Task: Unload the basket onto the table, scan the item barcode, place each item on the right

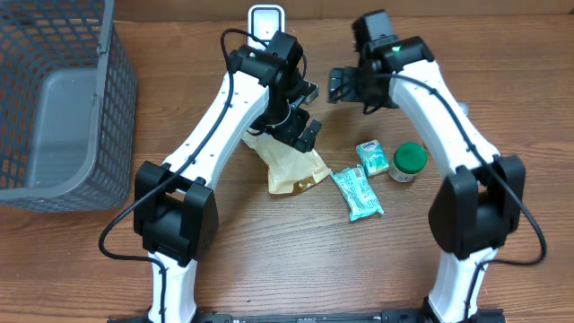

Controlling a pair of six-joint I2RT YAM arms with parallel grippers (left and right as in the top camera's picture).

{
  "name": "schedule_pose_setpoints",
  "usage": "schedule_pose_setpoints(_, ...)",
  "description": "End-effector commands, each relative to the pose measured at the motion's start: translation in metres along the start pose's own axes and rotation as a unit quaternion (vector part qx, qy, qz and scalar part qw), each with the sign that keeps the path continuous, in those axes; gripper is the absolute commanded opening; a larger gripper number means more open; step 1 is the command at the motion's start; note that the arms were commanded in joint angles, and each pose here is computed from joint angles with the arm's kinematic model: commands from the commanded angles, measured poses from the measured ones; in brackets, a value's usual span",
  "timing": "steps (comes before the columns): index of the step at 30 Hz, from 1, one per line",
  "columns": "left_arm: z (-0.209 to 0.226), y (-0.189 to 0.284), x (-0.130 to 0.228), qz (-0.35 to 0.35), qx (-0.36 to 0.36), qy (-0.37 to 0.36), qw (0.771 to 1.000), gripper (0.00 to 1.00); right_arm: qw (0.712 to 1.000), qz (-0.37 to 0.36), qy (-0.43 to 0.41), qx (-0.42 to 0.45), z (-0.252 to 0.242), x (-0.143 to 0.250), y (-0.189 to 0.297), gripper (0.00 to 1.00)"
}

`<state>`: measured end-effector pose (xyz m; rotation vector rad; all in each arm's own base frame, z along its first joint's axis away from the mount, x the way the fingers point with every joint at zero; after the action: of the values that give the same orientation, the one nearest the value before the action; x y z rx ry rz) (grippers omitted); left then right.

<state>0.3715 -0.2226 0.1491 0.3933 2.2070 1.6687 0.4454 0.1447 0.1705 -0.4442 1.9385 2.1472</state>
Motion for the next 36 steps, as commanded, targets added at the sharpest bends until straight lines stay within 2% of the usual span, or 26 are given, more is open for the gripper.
schedule_pose_setpoints(1,-0.006,0.015,-0.003,-0.021,0.000,-0.005,1.000,1.00,0.995,-0.092,0.015,-0.027,0.016,-0.014,0.081,1.00)
schedule_pose_setpoints(8,-0.006,0.015,-0.003,-0.021,0.000,-0.005,1.000,1.00,0.979,-0.193,0.025,-0.061,0.023,-0.008,0.179,1.00)
schedule_pose_setpoints(17,-0.006,0.015,-0.003,-0.021,0.000,-0.005,1.000,1.00,0.946,-0.309,0.021,-0.094,0.012,0.020,0.289,1.00)
schedule_pose_setpoints(22,-0.006,0.015,-0.003,-0.021,0.000,-0.005,1.000,1.00,0.926,-0.361,0.020,-0.108,0.004,0.042,0.336,1.00)
schedule_pose_setpoints(31,-0.006,0.015,-0.003,-0.021,0.000,-0.005,1.000,1.00,0.899,-0.419,0.018,-0.124,-0.009,0.078,0.389,1.00)
schedule_pose_setpoints(36,-0.006,0.015,-0.003,-0.021,0.000,-0.005,1.000,1.00,0.887,-0.443,0.017,-0.131,-0.022,0.116,0.418,1.00)
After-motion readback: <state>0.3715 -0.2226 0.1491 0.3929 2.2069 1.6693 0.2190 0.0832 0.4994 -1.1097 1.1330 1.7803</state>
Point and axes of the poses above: each gripper's point midway between its finger pads, its own y axis back along the fingers, its own z axis along the line the jaws close on, x = y × z, the point moved 3 cm from there along y, back along the fingers, and after that the axes turned 6 degrees about y, right-handed, at the moved point
